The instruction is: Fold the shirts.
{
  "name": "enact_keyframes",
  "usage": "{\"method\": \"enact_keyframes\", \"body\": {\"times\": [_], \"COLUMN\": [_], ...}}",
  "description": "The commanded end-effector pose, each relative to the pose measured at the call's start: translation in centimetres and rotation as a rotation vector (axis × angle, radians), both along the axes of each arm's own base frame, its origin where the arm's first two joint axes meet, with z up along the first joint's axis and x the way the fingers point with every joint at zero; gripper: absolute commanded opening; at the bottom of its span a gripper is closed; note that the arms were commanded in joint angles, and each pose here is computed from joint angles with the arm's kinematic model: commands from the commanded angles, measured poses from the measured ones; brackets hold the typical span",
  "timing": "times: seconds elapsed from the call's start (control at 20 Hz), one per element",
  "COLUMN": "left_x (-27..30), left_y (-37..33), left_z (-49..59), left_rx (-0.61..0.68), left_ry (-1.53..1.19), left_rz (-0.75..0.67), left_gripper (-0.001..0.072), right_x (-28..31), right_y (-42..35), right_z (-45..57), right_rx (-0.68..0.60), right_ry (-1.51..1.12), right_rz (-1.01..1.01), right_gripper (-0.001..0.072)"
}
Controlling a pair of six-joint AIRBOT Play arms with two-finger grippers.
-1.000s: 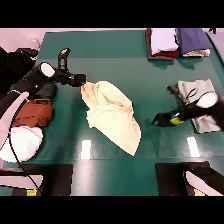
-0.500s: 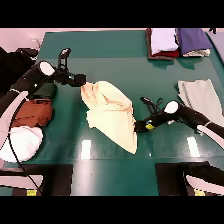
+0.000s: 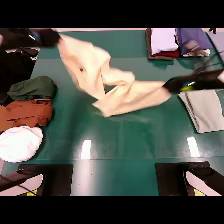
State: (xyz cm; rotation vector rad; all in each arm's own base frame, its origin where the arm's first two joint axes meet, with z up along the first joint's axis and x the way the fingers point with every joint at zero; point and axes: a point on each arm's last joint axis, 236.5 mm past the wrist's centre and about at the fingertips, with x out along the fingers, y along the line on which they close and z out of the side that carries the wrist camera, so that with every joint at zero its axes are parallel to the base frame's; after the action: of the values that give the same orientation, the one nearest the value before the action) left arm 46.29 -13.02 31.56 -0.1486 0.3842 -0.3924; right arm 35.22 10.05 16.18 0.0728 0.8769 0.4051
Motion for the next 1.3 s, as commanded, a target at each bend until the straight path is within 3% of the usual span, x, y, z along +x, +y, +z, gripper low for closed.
{"method": "enact_keyframes", "body": {"times": [0.0, 0.3, 0.5, 0.65, 0.85, 1.05, 1.25], "left_x": [-7.5, -23.3, -26.4, -22.0, -10.7, -0.6, 4.2], "left_y": [2.1, 4.1, 4.1, 3.2, 1.5, 0.5, 0.4], "left_z": [12.8, 25.6, 25.9, 21.2, 7.9, -11.3, -21.3], "left_rx": [0.013, -0.017, -0.013, 0.033, 0.091, 0.093, 0.092], "left_ry": [-0.299, -0.671, -0.686, -0.512, -0.127, 0.291, 0.439], "left_rz": [0.03, 0.039, 0.022, -0.007, -0.037, -0.02, 0.018], "left_gripper": [0.0023, 0.0023, 0.0023, 0.0023, 0.0023, 0.0024, 0.0025], "right_x": [-1.8, -8.8, -9.7, -7.2, -0.4, 8.4, 13.5], "right_y": [-6.0, -9.3, -9.2, -9.6, -11.2, -9.3, -6.8], "right_z": [12.7, 27.2, 30.9, 29.6, 23.3, 10.7, -1.7], "right_rx": [-0.062, -0.128, -0.147, -0.158, -0.134, -0.093, -0.051], "right_ry": [-0.311, -0.692, -0.751, -0.646, -0.414, -0.07, 0.156], "right_rz": [-0.146, -0.298, -0.294, -0.266, -0.245, -0.13, -0.098], "right_gripper": [0.0018, 0.0017, 0.0017, 0.0017, 0.0016, 0.0016, 0.0017]}}
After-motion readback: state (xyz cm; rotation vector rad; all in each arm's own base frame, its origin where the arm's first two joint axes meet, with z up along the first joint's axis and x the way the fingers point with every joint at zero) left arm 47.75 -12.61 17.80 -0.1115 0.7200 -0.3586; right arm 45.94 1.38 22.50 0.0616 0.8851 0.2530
